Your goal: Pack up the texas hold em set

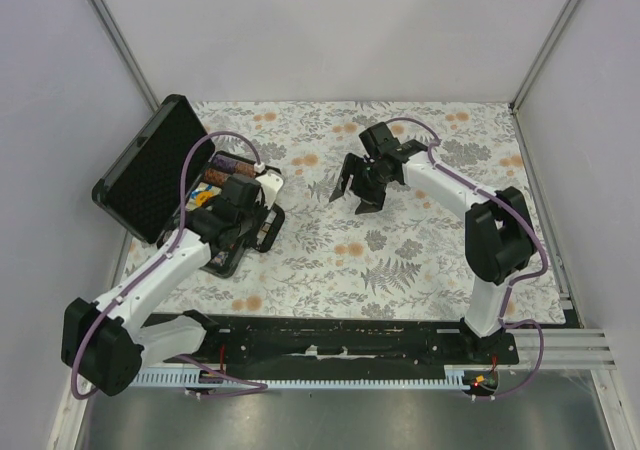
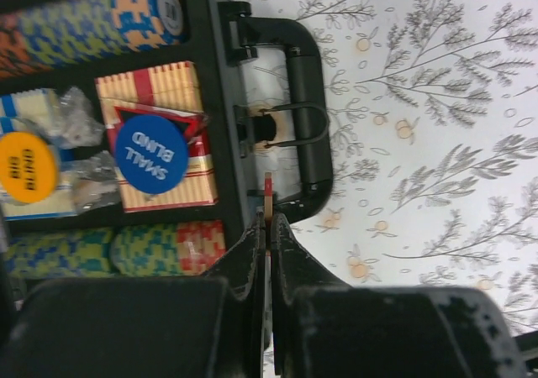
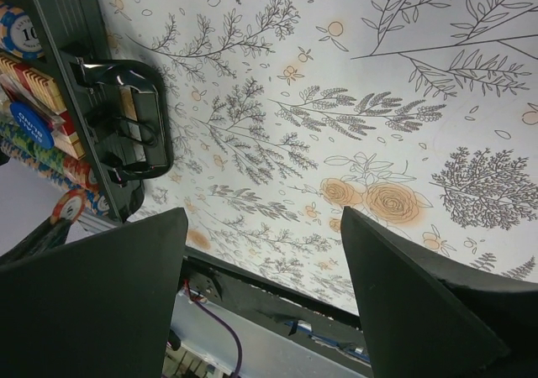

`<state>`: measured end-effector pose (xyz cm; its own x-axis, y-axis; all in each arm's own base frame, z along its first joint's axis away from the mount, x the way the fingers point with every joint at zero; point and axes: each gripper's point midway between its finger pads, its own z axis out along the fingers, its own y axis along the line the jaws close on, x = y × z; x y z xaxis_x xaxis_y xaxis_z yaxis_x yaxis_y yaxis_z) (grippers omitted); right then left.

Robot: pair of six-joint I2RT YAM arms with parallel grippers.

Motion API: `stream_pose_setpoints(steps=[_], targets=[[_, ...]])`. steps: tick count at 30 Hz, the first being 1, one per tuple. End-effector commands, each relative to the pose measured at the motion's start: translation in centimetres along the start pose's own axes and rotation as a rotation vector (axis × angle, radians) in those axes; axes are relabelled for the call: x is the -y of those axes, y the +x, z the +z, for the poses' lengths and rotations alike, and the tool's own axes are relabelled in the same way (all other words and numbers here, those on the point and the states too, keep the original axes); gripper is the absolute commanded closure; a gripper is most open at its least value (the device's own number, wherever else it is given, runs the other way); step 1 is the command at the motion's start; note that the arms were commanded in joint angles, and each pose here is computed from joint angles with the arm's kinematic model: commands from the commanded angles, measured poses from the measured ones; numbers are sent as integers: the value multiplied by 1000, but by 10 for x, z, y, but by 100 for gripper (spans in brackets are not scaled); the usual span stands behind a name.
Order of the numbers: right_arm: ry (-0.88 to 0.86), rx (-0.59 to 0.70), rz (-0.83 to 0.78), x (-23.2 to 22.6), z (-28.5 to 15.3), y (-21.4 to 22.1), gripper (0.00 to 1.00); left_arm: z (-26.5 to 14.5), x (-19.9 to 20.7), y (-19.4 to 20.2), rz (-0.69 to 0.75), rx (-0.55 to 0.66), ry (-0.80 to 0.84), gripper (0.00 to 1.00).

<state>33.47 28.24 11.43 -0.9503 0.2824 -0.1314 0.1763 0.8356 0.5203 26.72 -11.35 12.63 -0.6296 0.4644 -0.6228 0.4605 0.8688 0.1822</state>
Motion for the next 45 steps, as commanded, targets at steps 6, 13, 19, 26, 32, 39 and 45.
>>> stream_pose_setpoints(steps=[6,13,19,26,32,39,45], targets=[[16,14,-8,5,3,-11,19,-9,-12,35,202,-46,2,98],[3,-6,-5,0,8,-12,19,-6,-23,48,161,-59,-50,98],[1,-8,-8,0,8,-12,20,1,-44,52,92,-67,-145,98],[6,-17,-8,3,9,-10,20,2,-56,54,47,-73,-186,98],[5,-29,-9,4,11,-8,20,5,-54,53,40,-66,-176,98],[6,-32,-8,7,11,-9,20,8,-55,55,39,-82,-183,81],[6,-30,-4,10,10,-11,20,6,-58,58,49,-99,-197,72]])
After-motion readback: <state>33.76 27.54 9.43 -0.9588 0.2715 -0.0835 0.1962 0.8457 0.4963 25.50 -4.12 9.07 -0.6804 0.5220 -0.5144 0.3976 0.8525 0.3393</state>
